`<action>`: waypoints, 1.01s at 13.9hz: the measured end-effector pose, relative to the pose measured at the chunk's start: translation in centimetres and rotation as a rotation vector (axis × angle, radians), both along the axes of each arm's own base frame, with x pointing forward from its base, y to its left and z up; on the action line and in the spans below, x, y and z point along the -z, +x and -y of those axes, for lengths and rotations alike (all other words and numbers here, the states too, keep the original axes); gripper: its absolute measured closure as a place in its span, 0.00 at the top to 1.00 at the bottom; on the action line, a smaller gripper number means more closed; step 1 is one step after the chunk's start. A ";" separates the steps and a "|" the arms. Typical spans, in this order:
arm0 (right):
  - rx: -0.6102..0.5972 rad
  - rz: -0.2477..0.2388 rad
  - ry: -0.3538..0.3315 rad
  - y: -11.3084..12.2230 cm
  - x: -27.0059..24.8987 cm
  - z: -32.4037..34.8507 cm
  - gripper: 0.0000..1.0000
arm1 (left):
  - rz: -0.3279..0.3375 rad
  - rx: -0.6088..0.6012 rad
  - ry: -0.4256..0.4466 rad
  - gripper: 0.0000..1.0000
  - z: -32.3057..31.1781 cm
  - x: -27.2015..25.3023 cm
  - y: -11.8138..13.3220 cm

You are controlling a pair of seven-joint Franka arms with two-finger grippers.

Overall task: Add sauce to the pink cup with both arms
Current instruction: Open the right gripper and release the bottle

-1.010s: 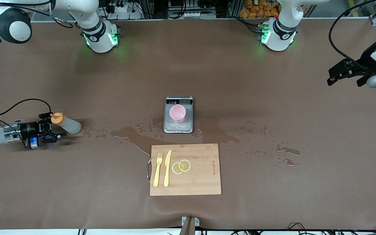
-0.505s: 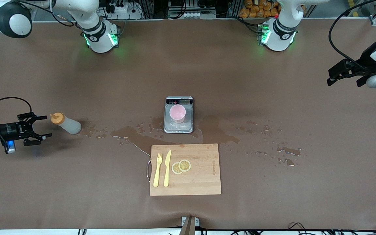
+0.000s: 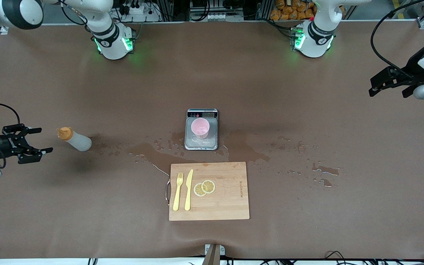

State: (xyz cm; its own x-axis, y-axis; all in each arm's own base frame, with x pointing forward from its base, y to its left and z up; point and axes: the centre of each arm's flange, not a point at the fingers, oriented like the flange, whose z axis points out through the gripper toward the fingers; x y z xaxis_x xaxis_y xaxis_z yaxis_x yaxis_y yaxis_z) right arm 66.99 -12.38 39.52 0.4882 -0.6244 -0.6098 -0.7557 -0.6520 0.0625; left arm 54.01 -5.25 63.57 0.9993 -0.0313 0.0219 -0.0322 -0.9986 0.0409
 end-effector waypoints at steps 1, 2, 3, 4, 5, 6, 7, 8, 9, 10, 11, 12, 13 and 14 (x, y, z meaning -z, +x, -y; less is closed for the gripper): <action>-0.056 0.022 -0.039 0.3 -1.8 -3.1 1.00 | 0.000 0.000 0.000 1.00 0.0 0.0 0.0; -0.104 0.046 -0.063 0.4 -3.5 -6.0 1.00 | 0.000 0.000 0.000 1.00 0.0 0.0 0.0; -0.138 0.069 -0.071 0.3 -5.0 -8.2 1.00 | 0.000 0.000 0.000 1.00 0.0 0.0 0.0; -0.162 0.091 -0.073 0.2 -6.3 -9.6 1.00 | 0.000 0.000 0.000 1.00 0.0 0.0 0.0; -0.181 0.114 -0.074 0.0 -7.6 -10.6 1.00 | 0.000 0.000 0.000 1.00 0.0 0.0 0.0; -0.196 0.137 -0.075 -0.2 -8.8 -11.6 1.00 | 0.000 0.000 0.000 1.00 0.0 0.0 0.0; -0.207 0.161 -0.078 -0.4 -10.0 -12.4 1.00 | 0.000 0.000 0.000 1.00 0.0 0.0 0.0; -0.216 0.183 -0.080 -0.6 -10.9 -13.1 1.00 | 0.000 0.000 0.000 1.00 0.0 0.0 0.0; -0.229 0.207 -0.078 -0.8 -11.6 -13.4 1.00 | 0.000 0.000 0.001 1.00 0.0 0.0 0.0; -0.254 0.239 -0.071 -1.0 -12.1 -13.6 1.00 | 0.000 -0.001 0.001 1.00 0.0 0.0 0.0; -0.282 0.270 -0.065 -1.4 -12.7 -13.8 1.00 | 0.000 -0.001 0.001 1.00 0.0 0.0 0.0; -0.310 0.298 -0.061 -1.8 -13.1 -13.9 1.00 | 0.000 -0.001 0.001 1.00 0.0 0.0 0.0; -0.339 0.324 -0.057 -2.2 -13.5 -13.9 1.00 | 0.000 -0.001 0.001 1.00 0.0 0.0 0.0; -0.361 0.349 -0.057 -2.8 -13.9 -14.0 1.00 | 0.000 -0.001 0.001 1.00 0.0 0.0 0.0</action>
